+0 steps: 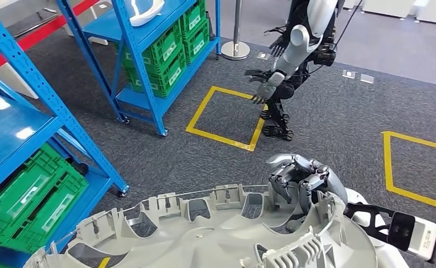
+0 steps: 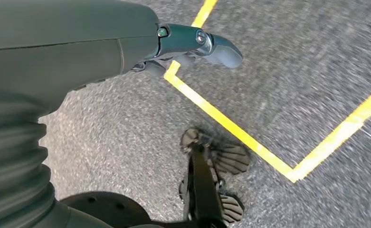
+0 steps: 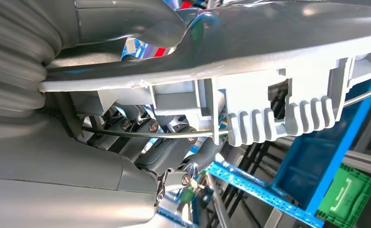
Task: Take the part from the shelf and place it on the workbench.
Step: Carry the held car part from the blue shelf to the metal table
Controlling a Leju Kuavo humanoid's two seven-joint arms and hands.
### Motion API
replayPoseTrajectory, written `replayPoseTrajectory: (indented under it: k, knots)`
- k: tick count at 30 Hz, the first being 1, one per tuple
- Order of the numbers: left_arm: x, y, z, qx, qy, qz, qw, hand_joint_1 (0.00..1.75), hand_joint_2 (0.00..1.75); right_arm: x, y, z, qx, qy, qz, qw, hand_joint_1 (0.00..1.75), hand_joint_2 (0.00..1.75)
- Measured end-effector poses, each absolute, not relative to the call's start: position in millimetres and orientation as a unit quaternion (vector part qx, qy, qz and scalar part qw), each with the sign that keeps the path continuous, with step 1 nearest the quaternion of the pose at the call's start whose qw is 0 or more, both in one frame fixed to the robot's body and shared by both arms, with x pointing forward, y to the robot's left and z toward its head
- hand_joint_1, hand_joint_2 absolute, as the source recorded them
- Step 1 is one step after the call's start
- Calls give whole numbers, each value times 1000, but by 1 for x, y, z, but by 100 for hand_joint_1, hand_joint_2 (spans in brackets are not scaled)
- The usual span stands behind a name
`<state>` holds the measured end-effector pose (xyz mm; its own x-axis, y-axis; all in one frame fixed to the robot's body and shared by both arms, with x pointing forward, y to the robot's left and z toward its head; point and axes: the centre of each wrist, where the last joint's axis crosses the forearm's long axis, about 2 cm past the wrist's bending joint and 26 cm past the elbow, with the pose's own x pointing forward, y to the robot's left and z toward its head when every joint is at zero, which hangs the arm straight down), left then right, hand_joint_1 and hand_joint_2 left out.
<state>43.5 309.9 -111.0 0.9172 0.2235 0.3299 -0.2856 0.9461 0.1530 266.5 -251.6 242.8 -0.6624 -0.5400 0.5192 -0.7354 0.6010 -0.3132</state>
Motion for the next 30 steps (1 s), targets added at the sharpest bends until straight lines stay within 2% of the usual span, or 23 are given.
replayPoseTrajectory:
  k: [30]
  knots:
    - [43,306,-111,92,-160,131,974,0,175,265,-263,244,362,-876,257,188,175,175]
